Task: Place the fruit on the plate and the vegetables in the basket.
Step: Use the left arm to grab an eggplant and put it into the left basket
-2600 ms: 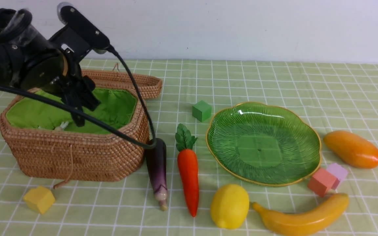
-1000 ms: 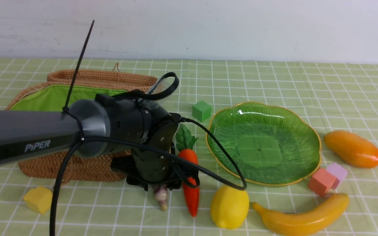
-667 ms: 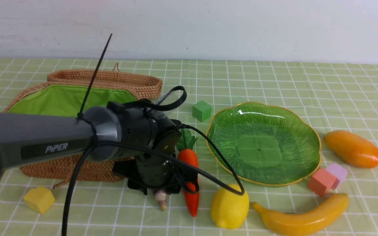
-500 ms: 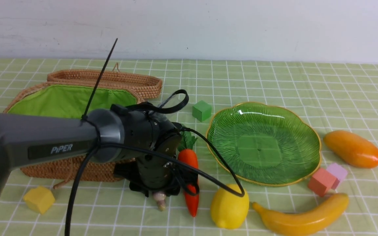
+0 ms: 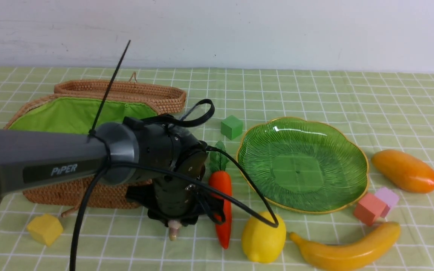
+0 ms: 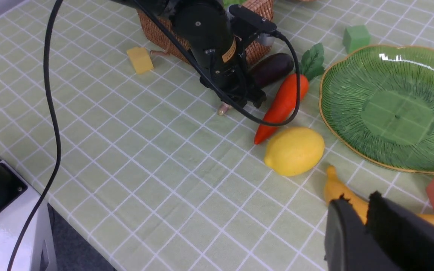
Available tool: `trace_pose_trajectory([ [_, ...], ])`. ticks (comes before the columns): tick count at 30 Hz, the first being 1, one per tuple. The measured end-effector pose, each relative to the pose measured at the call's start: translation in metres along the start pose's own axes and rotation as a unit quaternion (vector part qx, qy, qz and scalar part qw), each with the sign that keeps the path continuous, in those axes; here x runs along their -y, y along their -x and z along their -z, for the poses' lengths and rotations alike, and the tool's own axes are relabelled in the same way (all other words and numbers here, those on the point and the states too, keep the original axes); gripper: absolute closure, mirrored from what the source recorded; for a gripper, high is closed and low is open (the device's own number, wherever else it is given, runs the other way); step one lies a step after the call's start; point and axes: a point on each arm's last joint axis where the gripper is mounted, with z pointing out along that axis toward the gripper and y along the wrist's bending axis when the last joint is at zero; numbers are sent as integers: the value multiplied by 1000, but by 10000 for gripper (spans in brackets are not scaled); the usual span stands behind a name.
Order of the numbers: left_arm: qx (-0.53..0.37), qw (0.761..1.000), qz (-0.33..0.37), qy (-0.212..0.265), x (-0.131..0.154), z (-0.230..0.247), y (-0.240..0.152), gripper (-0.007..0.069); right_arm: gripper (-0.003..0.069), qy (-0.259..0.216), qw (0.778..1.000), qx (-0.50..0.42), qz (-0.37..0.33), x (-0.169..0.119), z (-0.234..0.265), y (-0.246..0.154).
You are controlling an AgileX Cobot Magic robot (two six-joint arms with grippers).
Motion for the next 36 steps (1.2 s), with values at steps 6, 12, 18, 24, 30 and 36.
trace_pose_trajectory([
  [6, 9, 999, -15, -45, -3, 46, 0, 369, 556, -5, 1000, 9, 0, 1, 0, 2],
  [12, 44, 990, -68, -113, -7, 104, -4, 369, 552, -22, 999, 47, 0, 4, 0, 9],
  [18, 151, 961, -204, -113, -24, 159, -4, 369, 552, 1, 992, 126, 30, 2, 0, 25],
  [24, 226, 926, -303, 10, -62, 166, 20, 369, 552, 68, 983, 163, 47, -1, -10, 40],
  [30, 230, 901, -352, 107, -113, 151, 46, 369, 552, 81, 981, 171, 49, 1, -14, 44],
  [36, 182, 890, -391, 149, -154, 122, 60, 369, 552, 92, 981, 160, 53, -1, -14, 42],
])
